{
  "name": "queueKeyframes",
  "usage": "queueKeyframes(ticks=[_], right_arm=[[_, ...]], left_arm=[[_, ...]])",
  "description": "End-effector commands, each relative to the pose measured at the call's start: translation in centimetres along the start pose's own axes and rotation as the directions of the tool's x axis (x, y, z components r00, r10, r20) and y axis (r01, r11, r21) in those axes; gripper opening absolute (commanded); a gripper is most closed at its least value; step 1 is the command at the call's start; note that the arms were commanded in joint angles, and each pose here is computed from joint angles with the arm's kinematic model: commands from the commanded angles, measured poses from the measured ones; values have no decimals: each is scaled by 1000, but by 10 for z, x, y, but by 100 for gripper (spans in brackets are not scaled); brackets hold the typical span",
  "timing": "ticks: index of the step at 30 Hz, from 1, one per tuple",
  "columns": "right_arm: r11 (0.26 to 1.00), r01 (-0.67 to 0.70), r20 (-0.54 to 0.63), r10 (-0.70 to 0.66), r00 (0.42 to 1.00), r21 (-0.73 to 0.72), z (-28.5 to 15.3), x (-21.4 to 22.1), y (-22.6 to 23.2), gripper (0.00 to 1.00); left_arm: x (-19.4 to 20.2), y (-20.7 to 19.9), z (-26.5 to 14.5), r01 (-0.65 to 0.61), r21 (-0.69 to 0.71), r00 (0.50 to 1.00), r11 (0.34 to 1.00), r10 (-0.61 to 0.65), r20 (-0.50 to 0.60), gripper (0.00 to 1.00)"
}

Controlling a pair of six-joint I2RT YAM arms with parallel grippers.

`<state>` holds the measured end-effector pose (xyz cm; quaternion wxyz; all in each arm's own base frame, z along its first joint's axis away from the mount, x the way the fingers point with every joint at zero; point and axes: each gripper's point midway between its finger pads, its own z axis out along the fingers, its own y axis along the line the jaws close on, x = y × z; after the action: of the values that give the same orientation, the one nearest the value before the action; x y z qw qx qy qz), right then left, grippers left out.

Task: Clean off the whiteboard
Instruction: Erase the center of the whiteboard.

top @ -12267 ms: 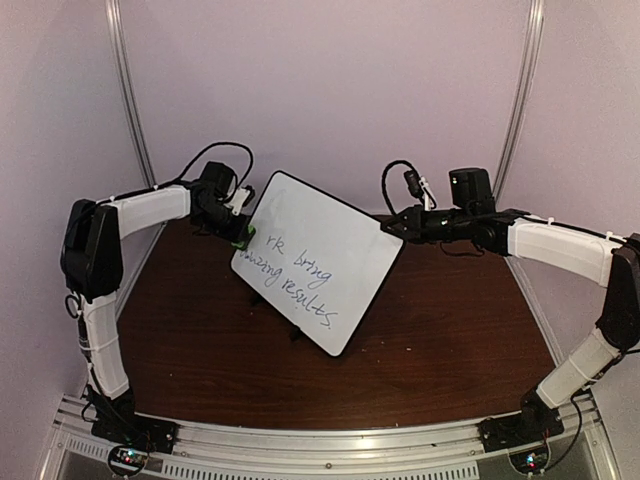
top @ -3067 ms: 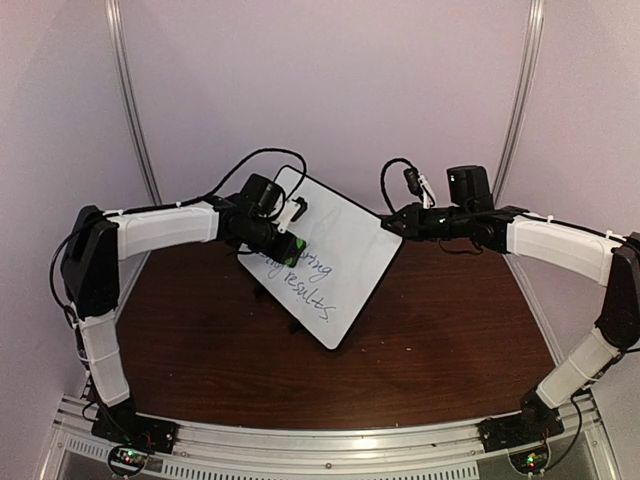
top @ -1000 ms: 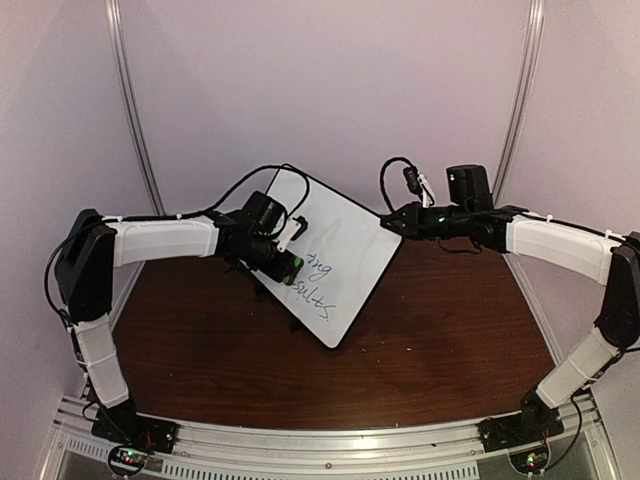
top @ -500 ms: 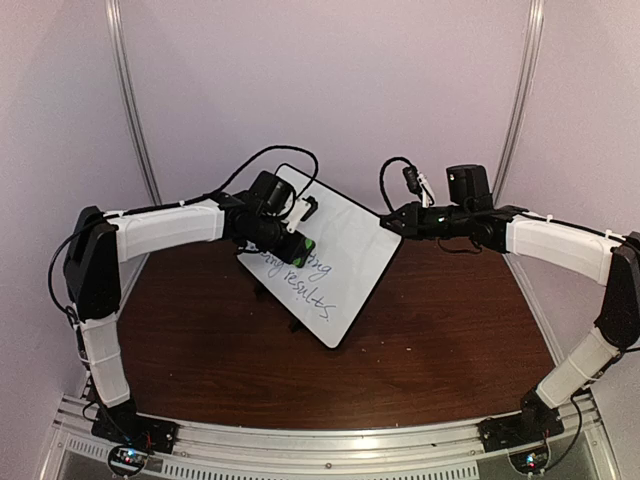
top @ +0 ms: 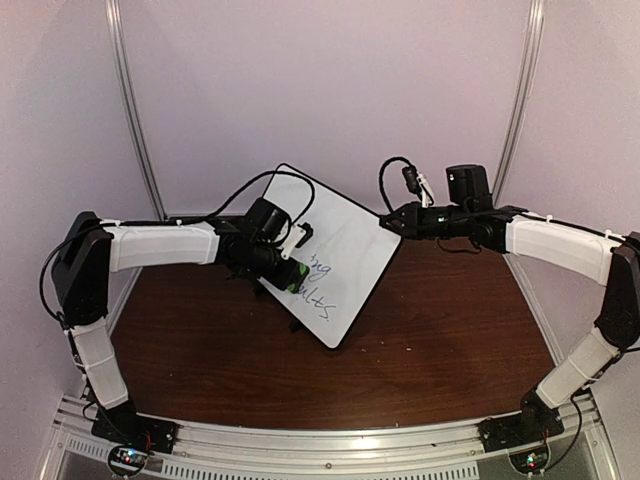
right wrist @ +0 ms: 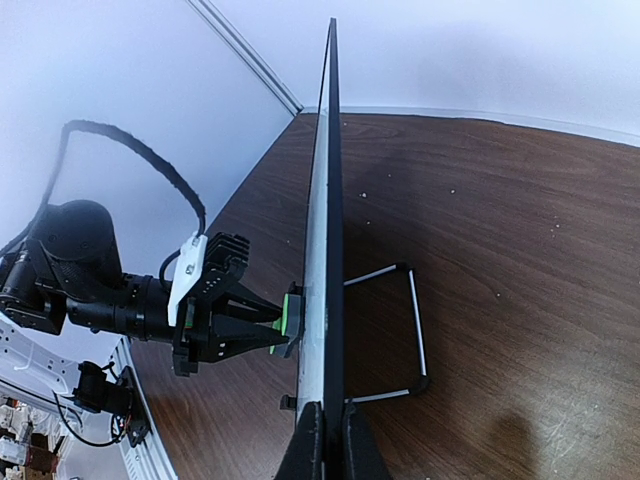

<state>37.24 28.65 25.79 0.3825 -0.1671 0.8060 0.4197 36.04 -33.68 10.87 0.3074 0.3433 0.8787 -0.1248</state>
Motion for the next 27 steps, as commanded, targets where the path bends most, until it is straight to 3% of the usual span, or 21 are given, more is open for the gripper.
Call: queueKeyframes(ticks=[1, 7, 11, 27], right_arm=[[974, 121, -49, -133, 990, -190, 6, 15, 48, 0], [975, 123, -49, -134, 990, -187, 5, 14, 49, 0], [975, 125, -48, -136, 990, -184, 4, 14, 49, 0], [975, 119, -55, -131, 990, -188, 8, 14, 47, 0]], left_arm=[[-10, -18, 8, -12, 63, 1000, 998, 11, 22, 6], [-66, -12, 1, -45, 21, 992, 999, 42, 120, 6], [-83, -6, -4, -56, -25, 987, 998, 59, 146, 6], [17, -35, 18, -24, 84, 999, 996, 26, -18, 5]])
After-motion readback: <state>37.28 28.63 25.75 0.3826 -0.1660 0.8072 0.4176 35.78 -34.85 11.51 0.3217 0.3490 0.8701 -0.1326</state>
